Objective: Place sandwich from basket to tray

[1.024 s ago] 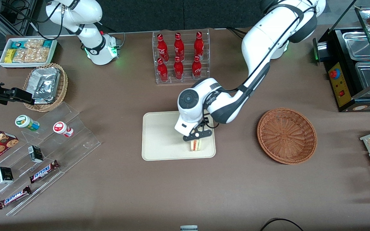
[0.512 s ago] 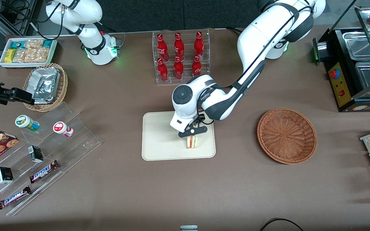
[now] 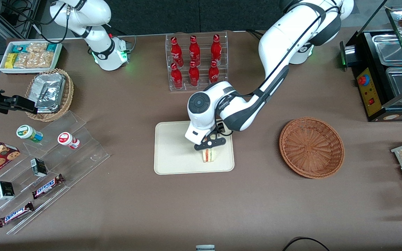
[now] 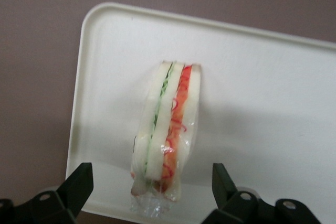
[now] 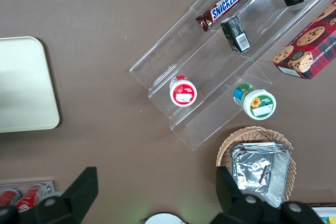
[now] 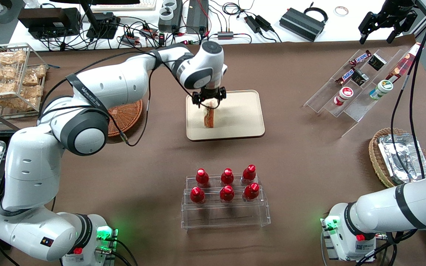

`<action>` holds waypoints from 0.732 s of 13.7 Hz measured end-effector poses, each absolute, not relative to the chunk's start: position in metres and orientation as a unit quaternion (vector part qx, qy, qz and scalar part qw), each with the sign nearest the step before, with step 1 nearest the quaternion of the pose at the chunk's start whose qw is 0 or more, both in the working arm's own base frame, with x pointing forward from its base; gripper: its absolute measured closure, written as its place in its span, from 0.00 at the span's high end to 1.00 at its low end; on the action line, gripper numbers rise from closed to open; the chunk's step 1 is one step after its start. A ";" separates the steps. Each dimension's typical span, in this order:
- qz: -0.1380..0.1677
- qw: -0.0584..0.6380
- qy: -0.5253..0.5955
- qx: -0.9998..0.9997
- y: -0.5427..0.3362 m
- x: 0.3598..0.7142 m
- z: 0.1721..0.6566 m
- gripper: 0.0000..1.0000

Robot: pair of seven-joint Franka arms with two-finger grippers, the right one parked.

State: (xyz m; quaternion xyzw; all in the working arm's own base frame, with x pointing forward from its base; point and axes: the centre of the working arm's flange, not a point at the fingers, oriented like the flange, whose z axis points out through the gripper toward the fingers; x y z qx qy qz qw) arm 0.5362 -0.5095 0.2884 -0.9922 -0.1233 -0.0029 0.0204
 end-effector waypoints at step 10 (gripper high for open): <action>-0.015 0.068 -0.261 -0.963 -0.311 0.596 0.524 1.00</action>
